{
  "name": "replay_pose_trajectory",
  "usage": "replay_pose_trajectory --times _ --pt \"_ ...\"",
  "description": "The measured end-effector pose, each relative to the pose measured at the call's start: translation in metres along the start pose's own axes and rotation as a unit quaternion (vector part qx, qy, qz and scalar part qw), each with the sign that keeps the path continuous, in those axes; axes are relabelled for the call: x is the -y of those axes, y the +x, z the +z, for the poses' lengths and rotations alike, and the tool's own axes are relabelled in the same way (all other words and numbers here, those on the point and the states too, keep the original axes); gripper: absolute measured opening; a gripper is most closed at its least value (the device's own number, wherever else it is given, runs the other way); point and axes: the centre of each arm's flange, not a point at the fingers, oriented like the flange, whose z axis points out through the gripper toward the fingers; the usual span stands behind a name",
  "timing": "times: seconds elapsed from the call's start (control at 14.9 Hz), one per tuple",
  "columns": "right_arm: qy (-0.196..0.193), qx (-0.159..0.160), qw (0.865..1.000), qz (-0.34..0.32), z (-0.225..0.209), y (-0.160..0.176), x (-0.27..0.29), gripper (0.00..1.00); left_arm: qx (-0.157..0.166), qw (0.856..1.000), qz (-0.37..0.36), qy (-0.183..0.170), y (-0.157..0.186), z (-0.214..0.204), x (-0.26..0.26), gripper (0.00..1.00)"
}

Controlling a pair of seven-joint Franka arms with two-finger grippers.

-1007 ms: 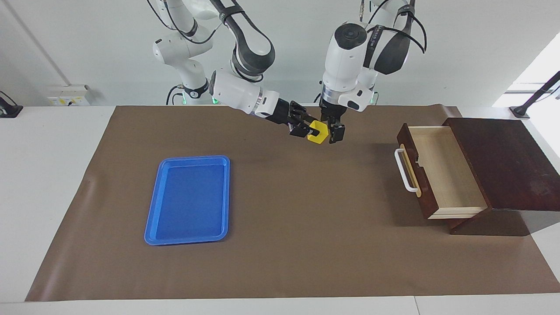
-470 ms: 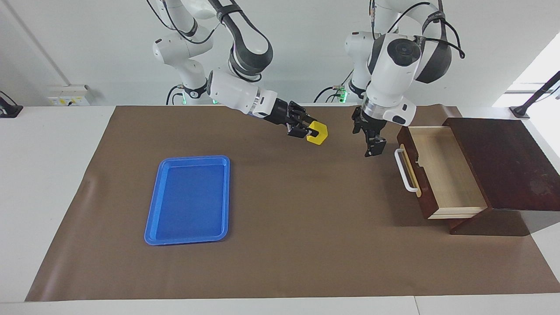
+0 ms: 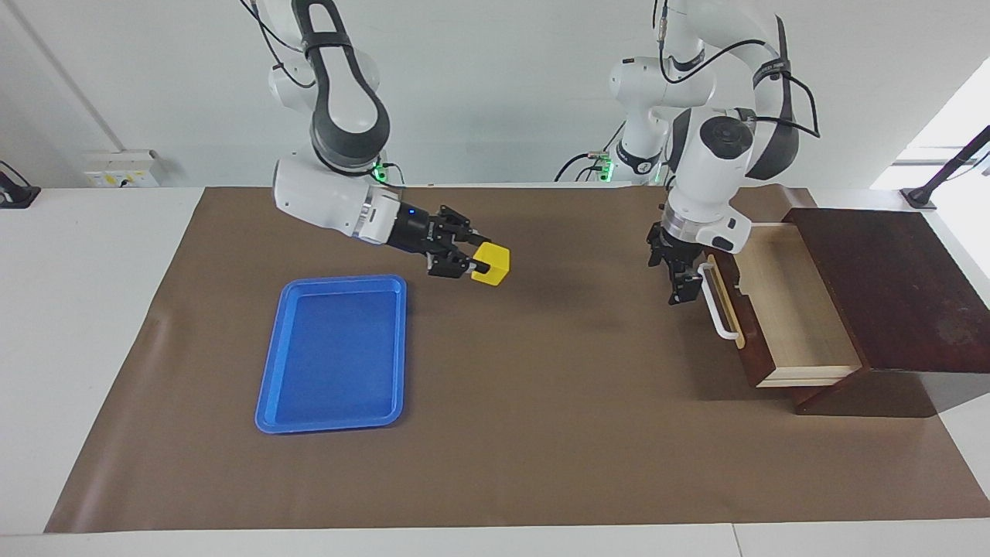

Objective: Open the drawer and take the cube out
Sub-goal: 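Carry the cube into the blue tray while the left gripper withdraws, then open the right gripper to release the cube in the tray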

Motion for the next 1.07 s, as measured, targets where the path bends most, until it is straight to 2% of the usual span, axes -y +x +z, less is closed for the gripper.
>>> replay_pose_trajectory --times 0.2,0.34,0.54,0.74,0.94,1.07 --pt "0.026 0.018 1.0 0.0 -0.061 -0.043 -0.006 0.56 0.001 0.999 0.032 -0.01 0.066 0.003 -0.02 1.0" --pt "0.036 0.01 0.999 -0.014 -0.09 -0.081 -0.001 0.56 0.004 0.998 0.056 -0.013 0.077 0.002 -0.023 1.0" --pt "0.048 -0.01 0.998 -0.047 -0.109 -0.165 0.007 0.56 0.002 0.997 0.075 -0.026 0.097 0.001 -0.029 1.0" --pt "0.056 -0.018 0.996 -0.07 -0.109 -0.228 0.014 0.56 -0.007 0.997 0.073 -0.037 0.161 0.0 -0.037 1.0" --pt "0.06 -0.025 0.993 -0.097 -0.103 -0.244 0.017 0.56 -0.013 0.996 0.071 -0.042 0.207 -0.001 -0.041 1.0" --pt "0.061 -0.025 0.992 -0.105 -0.102 -0.242 0.016 0.56 -0.016 0.995 0.082 -0.046 0.206 -0.008 -0.046 1.0"
